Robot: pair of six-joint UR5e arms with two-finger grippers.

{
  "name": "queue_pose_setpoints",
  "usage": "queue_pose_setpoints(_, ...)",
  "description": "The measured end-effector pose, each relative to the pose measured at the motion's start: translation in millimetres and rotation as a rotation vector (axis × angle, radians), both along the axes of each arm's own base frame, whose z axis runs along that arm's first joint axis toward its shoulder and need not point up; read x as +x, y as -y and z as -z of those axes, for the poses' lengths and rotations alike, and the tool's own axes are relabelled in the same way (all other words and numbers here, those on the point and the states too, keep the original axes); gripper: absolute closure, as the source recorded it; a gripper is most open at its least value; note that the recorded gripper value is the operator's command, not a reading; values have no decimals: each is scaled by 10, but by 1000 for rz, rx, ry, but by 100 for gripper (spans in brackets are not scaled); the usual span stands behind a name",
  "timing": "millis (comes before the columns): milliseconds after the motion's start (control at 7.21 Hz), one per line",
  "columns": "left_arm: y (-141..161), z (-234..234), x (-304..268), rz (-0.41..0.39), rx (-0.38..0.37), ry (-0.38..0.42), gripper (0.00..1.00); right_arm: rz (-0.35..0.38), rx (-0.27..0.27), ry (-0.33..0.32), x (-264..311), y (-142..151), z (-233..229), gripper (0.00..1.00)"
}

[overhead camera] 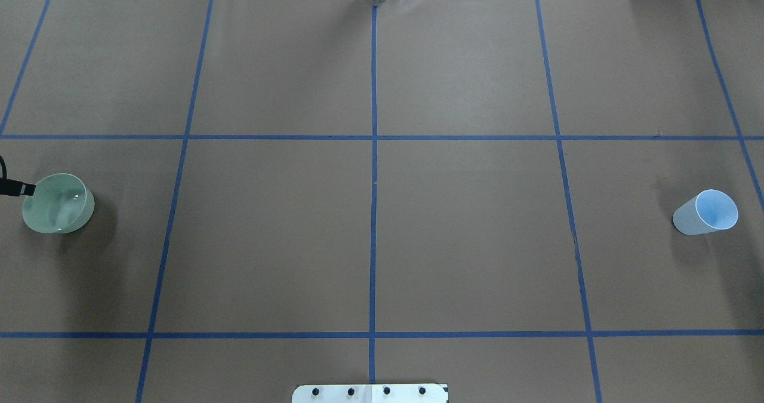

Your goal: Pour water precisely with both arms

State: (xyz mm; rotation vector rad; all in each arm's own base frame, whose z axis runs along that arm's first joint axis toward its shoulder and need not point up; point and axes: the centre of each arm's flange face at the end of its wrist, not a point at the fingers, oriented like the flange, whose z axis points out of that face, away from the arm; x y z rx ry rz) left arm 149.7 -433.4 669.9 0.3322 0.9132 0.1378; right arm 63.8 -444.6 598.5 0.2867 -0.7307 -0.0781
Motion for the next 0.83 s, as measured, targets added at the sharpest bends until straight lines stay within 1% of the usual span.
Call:
queue_pose_setpoints(277, -148, -41, 73, -30, 19, -10, 81, 1, -4, 0, 0, -25, -22, 0)
queue_pose_setpoints(416, -159, -35, 105, -37, 21, -12, 100, 1, -6, 0, 0, -36, -33, 0)
queue_pose_setpoints(832, -107, 100, 191, -52, 31, -38, 100, 1, -11, -1, 0, -57, -55, 0)
